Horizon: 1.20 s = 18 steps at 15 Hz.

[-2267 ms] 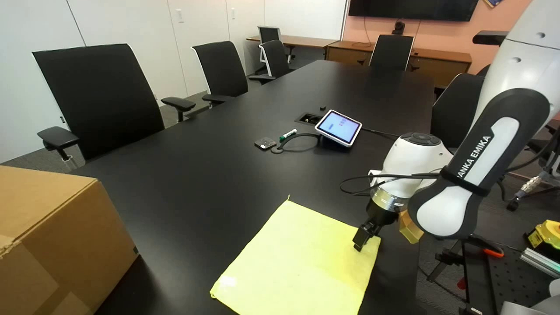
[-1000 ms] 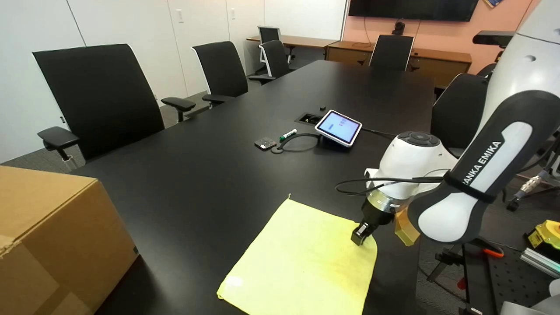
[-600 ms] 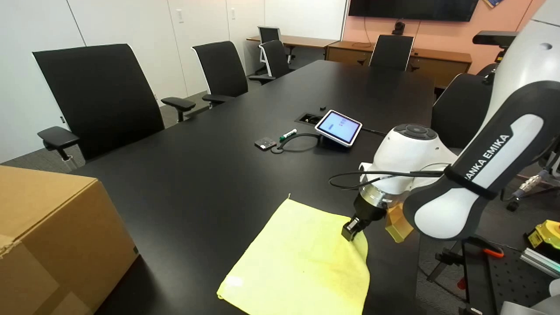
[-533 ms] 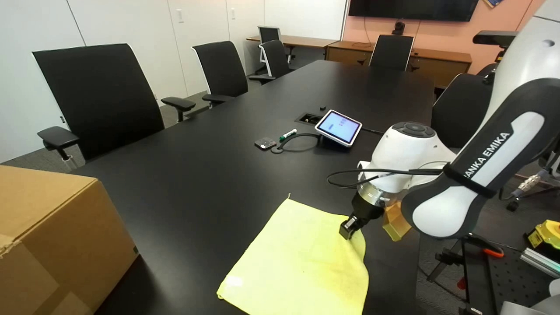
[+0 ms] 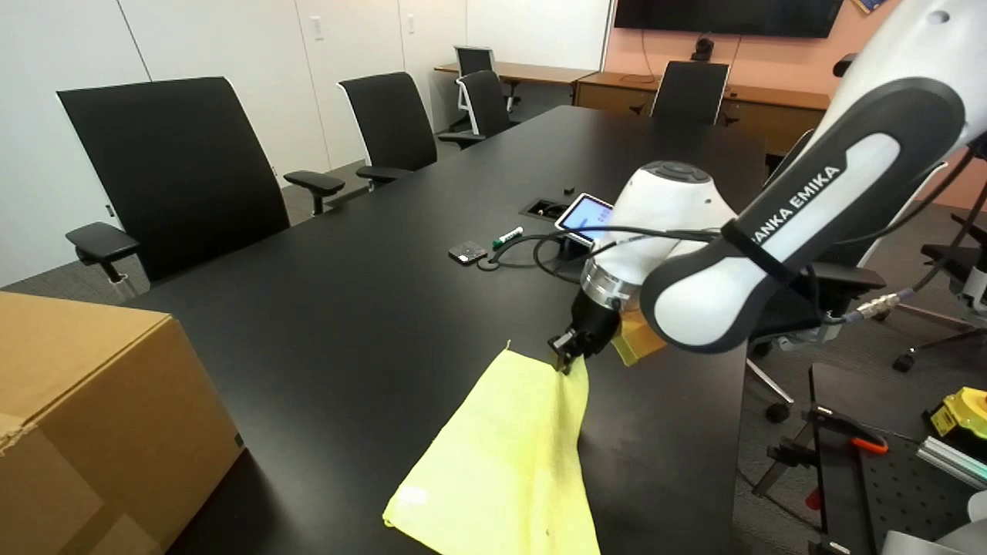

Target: Fold the towel once on the table

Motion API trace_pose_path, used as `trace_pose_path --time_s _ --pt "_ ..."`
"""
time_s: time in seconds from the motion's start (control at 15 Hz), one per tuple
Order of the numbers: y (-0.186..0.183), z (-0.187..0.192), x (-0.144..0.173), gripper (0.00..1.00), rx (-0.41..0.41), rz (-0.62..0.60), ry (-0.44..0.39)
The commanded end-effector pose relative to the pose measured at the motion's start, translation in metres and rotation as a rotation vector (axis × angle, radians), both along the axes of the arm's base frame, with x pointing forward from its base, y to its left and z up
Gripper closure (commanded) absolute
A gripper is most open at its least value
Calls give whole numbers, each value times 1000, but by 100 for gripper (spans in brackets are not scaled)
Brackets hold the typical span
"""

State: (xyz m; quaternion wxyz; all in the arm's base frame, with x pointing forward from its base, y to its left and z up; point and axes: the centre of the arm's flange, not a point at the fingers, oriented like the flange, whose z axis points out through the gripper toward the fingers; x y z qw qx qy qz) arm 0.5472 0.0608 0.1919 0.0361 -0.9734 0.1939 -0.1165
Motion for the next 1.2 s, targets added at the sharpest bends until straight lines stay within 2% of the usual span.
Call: trace_pose_path --time_s 0.0,0.2,0.47,0.6,0.67,0.73,0.93,1.13 --pt "-7 19 62 92 22 -23 -52" --pt "-6 25 94 92 28 -21 -95" --pt "6 11 121 92 21 4 -120" --pt "11 3 131 88 24 0 -119" --pt "13 0 136 63 25 -4 -123" --pt "13 -3 140 62 17 -3 -125" --pt "13 -5 146 41 -10 -12 -120" --pt "10 7 137 17 -30 -13 -72"
